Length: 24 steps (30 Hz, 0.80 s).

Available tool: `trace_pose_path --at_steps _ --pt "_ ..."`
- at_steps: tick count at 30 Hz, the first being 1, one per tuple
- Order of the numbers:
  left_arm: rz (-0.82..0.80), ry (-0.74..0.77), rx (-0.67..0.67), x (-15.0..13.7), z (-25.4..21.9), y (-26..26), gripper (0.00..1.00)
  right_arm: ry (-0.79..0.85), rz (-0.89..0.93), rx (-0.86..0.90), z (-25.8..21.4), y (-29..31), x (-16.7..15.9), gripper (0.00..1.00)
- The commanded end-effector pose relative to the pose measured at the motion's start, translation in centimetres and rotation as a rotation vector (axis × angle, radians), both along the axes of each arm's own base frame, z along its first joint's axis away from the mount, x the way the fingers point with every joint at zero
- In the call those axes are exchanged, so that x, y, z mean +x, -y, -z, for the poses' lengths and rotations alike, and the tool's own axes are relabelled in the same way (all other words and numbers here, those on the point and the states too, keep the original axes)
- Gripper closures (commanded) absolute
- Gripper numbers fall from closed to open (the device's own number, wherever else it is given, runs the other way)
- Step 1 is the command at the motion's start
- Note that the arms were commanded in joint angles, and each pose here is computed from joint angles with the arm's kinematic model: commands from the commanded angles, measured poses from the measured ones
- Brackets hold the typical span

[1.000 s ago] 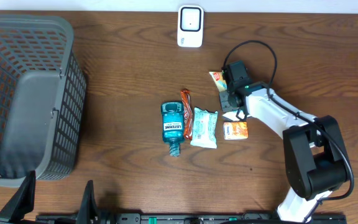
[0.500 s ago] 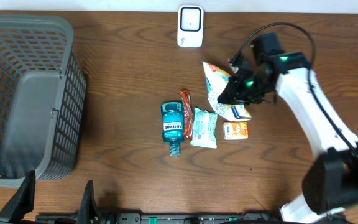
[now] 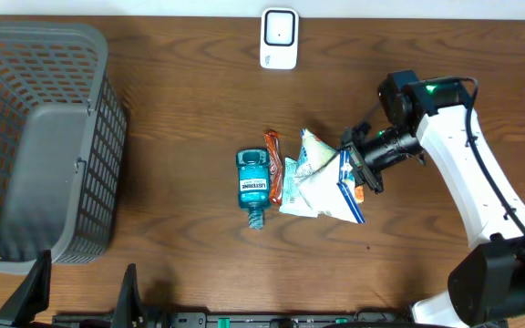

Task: Scan the item barcode
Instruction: 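Lift the yellow bag with the right gripper and raise it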

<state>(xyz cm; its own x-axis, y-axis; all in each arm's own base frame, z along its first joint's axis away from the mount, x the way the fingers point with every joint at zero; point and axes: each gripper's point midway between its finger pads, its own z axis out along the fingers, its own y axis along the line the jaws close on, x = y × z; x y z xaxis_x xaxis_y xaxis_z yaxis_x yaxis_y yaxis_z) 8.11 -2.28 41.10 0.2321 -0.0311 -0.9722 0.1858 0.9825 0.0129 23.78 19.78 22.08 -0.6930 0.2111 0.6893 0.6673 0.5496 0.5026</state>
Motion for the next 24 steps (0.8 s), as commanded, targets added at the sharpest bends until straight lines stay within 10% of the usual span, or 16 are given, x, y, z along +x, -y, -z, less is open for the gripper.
trace_pose_path --at_steps 1,9,24 --pt "-0.015 0.012 0.01 -0.2 0.0 -0.2 0.02 -0.213 0.139 -0.003 -1.2 -0.6 0.2 0.99" --pt "-0.015 0.011 0.01 -0.2 0.0 -0.2 0.02 -0.416 0.271 -0.068 -1.2 -0.6 0.5 0.98" --pt "0.0 0.06 -0.044 2.4 0.0 0.1 0.02 -0.288 0.27 -0.041 -0.8 -1.0 2.5 0.99"
